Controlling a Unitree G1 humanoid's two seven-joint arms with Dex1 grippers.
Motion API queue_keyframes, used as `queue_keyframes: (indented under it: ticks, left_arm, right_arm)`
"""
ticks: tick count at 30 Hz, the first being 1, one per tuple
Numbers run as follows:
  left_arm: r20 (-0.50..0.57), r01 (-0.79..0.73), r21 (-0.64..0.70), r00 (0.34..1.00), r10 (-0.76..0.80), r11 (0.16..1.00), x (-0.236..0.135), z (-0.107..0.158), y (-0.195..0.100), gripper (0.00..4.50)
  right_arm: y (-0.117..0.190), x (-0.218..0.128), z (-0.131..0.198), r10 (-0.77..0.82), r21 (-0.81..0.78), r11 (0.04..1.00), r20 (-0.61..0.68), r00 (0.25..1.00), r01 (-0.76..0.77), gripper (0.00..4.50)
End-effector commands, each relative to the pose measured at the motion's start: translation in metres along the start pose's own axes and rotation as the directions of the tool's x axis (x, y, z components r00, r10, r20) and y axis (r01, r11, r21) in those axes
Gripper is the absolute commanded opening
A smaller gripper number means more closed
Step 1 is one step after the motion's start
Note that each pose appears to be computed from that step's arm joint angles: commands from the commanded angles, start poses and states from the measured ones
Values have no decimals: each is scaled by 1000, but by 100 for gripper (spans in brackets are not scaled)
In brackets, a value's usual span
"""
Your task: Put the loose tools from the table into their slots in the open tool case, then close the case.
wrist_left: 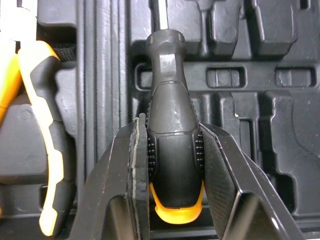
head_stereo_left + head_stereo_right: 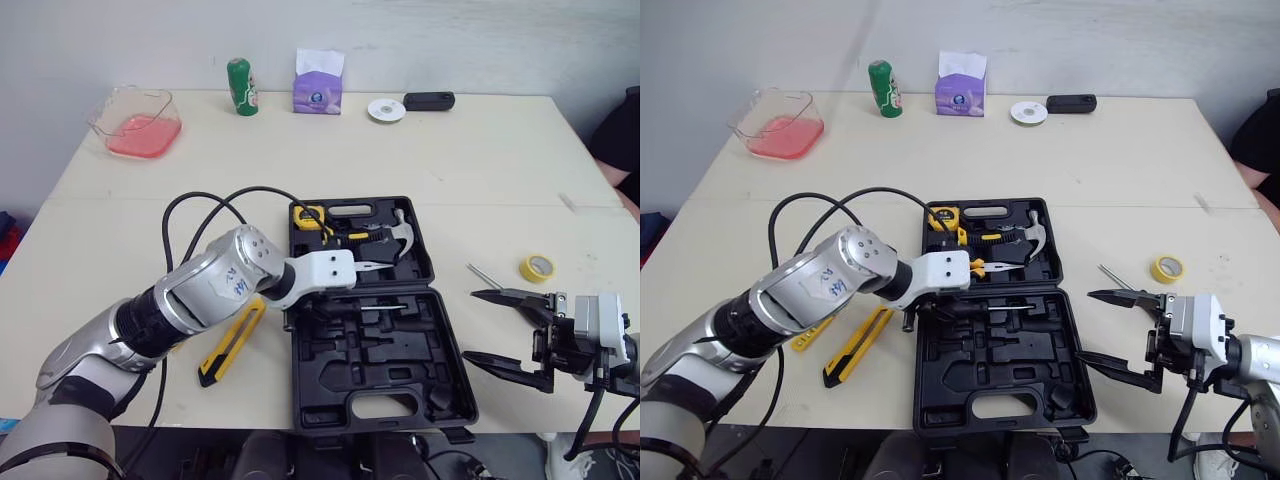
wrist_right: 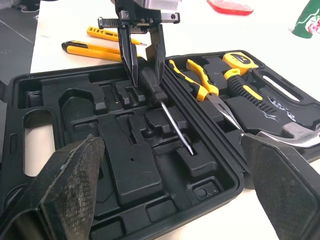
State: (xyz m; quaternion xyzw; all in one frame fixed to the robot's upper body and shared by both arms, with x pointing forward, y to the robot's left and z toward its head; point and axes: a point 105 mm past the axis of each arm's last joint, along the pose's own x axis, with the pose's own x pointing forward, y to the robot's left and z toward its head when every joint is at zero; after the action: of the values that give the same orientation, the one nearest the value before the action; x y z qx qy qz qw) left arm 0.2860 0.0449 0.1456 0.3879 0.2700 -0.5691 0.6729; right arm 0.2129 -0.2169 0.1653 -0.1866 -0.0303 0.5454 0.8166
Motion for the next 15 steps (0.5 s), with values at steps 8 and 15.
queue_keyframes:
  ticks: [8, 15]
  left_arm:
    - [-16, -71, 49, 997, 72, 996, -7, 0, 13, 104]
    - [17, -72, 69, 997, 71, 995, -8, 4, 12, 154]
  right_arm:
    - [0, 2, 6, -2, -25, 1000, 32, 999, 3, 450]
    - [1, 4, 6, -6, -23, 1000, 37, 999, 7, 450]
